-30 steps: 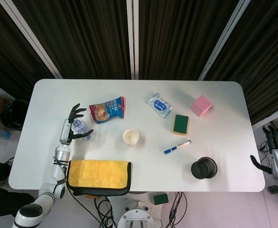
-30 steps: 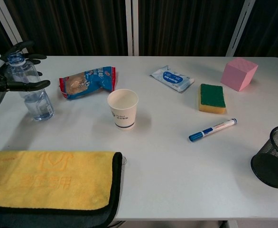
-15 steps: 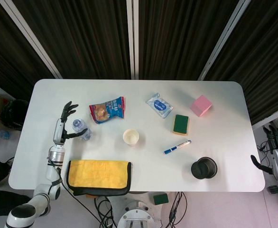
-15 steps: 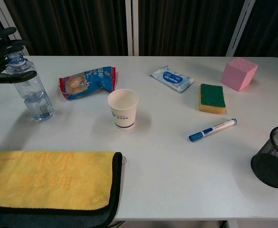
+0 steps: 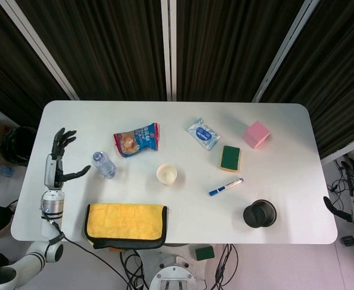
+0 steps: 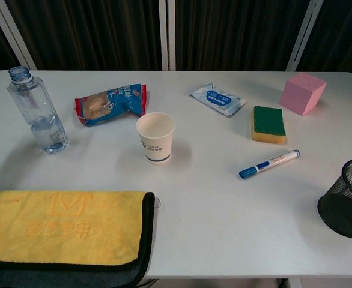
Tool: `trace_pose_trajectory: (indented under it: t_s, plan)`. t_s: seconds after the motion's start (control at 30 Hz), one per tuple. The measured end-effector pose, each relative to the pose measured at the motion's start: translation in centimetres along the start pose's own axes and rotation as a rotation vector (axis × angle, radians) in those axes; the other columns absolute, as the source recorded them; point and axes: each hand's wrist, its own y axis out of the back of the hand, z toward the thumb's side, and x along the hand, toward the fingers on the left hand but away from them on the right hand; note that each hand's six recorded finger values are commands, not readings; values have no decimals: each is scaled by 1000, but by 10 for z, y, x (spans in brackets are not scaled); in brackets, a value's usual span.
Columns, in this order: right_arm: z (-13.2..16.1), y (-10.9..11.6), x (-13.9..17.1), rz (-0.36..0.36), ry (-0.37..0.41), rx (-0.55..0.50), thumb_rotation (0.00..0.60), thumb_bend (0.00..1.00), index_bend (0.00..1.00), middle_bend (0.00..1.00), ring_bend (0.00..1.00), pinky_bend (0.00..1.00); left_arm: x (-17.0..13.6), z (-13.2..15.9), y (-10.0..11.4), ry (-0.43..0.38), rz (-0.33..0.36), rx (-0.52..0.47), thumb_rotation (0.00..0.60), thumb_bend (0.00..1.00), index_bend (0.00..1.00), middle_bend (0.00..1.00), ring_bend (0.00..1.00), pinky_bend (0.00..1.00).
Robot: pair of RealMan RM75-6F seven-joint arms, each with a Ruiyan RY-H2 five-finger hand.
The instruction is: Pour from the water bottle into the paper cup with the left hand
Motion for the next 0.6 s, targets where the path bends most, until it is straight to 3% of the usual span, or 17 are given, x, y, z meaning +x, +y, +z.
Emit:
trace_pose_trajectory:
  t_s: [0.13,0.23,0.37,0.6]
  plan:
    - [-3,0,2,1,-6,8,512,238,0,0,0,0,-5,11,19,0,-64,139,455,0,143,165,96,210]
    - [-6,-2,3,14,-4,19,512,238,0,0,0,0,-10,19,32,9,-108,315,446,0,135,144,78,207]
    - [-10,-8,7,37,-4,35,513,237,0,0,0,0,-23,34,51,14,-137,637,352,0,86,108,52,190]
    - [-20,-21,14,87,-17,78,512,235,0,0,0,0,-60,50,75,61,-228,1207,348,0,6,43,14,159]
